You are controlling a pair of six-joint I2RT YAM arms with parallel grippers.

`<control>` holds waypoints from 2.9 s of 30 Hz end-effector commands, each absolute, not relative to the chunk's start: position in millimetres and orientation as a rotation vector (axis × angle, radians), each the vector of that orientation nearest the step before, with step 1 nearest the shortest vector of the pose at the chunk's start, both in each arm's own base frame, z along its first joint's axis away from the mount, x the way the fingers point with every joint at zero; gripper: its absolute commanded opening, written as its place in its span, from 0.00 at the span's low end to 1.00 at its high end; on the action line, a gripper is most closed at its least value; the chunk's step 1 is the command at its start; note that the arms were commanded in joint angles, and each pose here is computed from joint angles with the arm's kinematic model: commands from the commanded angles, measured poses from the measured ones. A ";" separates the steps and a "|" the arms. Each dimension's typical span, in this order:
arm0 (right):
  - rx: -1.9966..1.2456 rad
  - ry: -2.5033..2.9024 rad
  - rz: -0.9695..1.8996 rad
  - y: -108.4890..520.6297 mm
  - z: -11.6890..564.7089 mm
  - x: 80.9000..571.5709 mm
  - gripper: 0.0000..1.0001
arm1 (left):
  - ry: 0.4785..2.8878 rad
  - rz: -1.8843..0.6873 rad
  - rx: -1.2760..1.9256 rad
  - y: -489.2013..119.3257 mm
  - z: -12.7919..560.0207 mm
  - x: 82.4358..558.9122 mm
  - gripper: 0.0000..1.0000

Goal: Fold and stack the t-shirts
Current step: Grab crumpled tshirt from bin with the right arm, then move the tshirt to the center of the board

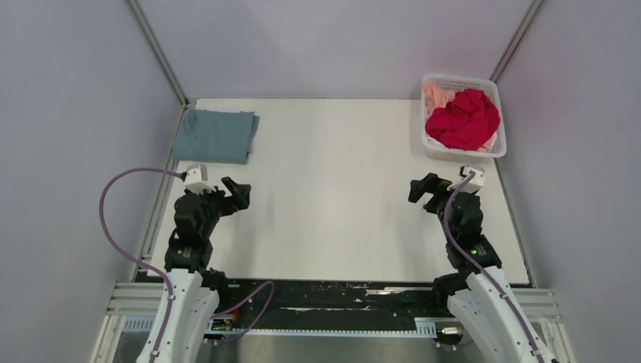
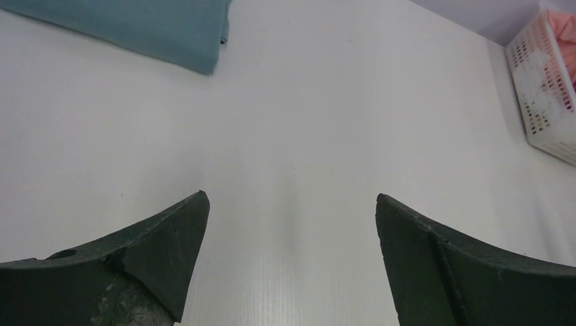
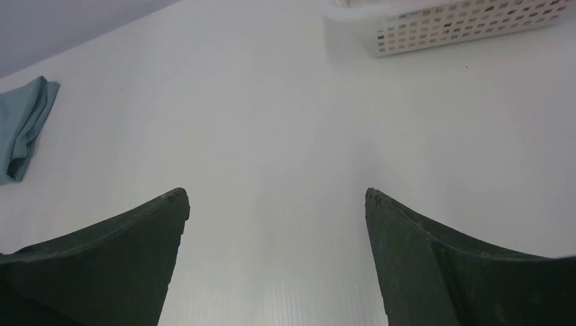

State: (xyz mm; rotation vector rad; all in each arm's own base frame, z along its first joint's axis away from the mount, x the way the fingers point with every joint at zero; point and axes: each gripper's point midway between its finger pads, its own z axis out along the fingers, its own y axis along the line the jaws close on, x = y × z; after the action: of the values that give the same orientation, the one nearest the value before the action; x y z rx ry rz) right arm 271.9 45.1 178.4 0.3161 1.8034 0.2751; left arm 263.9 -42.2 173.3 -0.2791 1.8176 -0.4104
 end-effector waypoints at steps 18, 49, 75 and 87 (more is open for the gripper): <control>0.500 1.948 0.121 -46.4 242.8 490.8 1.00 | 1.813 -0.561 -0.280 -63.0 212.5 288.2 1.00; 0.667 2.015 -0.108 -150.2 147.1 633.5 0.93 | 1.905 -0.432 -0.335 -45.1 178.2 295.0 1.00; 0.398 1.270 -0.065 -131.1 541.1 531.9 0.00 | 1.886 -0.443 -0.340 -45.8 184.9 290.8 1.00; -0.039 1.155 0.498 23.9 627.4 427.7 0.00 | 1.873 -0.510 -0.341 -54.4 194.2 287.7 1.00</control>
State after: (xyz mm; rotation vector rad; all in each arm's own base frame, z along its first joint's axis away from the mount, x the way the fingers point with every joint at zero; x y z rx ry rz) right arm 456.0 -54.3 622.0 0.1864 1.1404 0.1988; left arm 286.9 -49.9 174.6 -0.3522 1.9192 -0.4709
